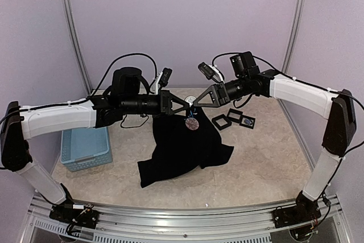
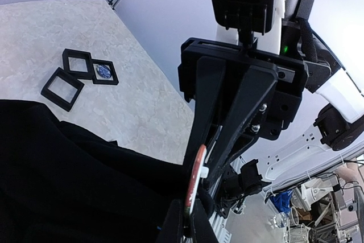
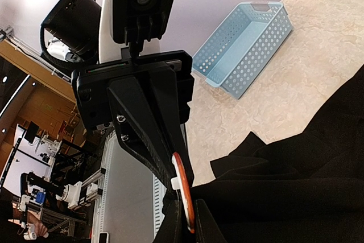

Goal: Remove the brooch from the garment
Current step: Open the brooch with the crumpled clothing.

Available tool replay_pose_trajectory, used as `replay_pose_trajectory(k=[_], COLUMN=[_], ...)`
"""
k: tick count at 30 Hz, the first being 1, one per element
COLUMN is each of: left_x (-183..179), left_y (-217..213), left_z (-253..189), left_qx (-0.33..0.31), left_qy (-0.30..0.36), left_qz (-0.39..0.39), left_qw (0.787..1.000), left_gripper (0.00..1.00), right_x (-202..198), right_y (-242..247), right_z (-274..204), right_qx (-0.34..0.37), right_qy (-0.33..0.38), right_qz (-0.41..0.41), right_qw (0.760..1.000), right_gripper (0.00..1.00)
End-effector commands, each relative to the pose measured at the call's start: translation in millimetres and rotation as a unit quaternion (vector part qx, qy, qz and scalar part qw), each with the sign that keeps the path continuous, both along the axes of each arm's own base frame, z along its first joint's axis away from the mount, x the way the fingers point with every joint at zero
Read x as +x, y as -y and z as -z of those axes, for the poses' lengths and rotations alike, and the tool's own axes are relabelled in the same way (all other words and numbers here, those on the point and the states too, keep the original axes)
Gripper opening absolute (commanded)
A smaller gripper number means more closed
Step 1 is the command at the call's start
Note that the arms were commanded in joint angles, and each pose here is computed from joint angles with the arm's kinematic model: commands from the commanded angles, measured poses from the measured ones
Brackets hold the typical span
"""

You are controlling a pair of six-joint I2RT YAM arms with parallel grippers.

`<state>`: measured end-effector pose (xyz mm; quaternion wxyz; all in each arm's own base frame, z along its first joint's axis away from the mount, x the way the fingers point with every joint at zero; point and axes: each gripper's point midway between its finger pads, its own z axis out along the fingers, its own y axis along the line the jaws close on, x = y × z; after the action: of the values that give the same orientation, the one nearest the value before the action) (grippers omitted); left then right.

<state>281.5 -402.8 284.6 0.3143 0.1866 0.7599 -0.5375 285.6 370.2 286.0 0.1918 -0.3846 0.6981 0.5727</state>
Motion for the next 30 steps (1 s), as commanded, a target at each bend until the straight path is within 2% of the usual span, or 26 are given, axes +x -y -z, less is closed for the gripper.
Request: replay_pose_trajectory(k=[1,8,12,15,23,30], left_x=[-2,4,6,6,1,-1], left_y=[10,3,-2,-3,-1,1], left_z=[-32,-23,-17,-16,-20,-21], left_qx=[-0.033,-0.034,-0.037,-0.042,-0.048,-0.049], left_qy=[0.033,0.015,0.001,-0.003,0.003,0.006], left_qz=[0.022,0.006,0.004,0.005,0.020,0.025], left_qw=[0.999,0.999,0.999,0.999,0.999,0.998], left_gripper=[0.00,0.00,0.00,0.00,0.00,0.00], right_x=[6,1,-8,-11,-11,-9], right_y=[-5,-4,-3,-3,-5,-6], right_z=[21,6,-6,-13,-17,-17], right_qx=[-0.033,-0.008,0.020,0.035,0.047,0.047], right_qy=[-0.012,0.005,0.009,0.012,0.002,-0.002], right_qz=[0.012,0.004,-0.012,-0.018,-0.021,-0.016], right_qw=[0.999,1.000,1.000,0.999,0.999,0.999], right_gripper=[0.09,0.14,0.28,0.34,0.33,0.23])
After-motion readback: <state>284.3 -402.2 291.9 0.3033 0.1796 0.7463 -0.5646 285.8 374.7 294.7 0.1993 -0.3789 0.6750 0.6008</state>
